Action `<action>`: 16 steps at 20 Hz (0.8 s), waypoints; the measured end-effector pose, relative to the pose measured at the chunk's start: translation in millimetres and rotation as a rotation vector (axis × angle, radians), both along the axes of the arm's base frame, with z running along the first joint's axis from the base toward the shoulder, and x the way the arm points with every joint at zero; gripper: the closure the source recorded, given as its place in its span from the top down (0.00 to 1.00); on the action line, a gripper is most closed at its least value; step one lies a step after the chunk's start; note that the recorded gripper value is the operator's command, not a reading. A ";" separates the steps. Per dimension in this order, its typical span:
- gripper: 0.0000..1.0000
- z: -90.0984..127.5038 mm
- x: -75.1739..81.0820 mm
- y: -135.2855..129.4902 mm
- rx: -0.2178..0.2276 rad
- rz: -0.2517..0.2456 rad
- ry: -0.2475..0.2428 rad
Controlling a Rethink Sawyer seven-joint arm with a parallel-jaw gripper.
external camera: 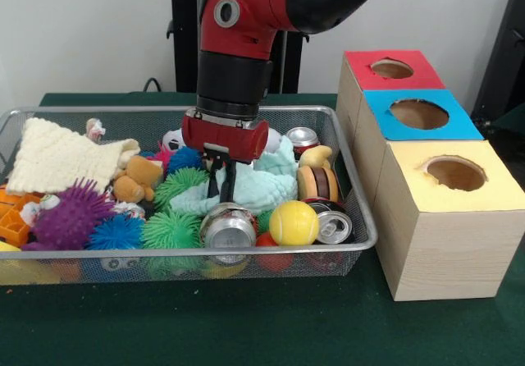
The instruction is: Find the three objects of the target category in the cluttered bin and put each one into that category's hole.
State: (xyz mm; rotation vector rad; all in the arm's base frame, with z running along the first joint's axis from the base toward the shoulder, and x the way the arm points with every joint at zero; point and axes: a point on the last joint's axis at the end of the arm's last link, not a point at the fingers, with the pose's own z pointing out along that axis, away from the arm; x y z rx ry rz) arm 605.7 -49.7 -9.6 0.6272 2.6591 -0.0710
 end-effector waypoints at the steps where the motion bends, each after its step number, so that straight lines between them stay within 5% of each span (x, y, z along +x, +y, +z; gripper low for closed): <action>1: 0.00 1.1 -0.4 -0.8 -0.004 0.008 0.008; 16: 0.00 60.6 1.7 -12.9 0.009 0.138 0.156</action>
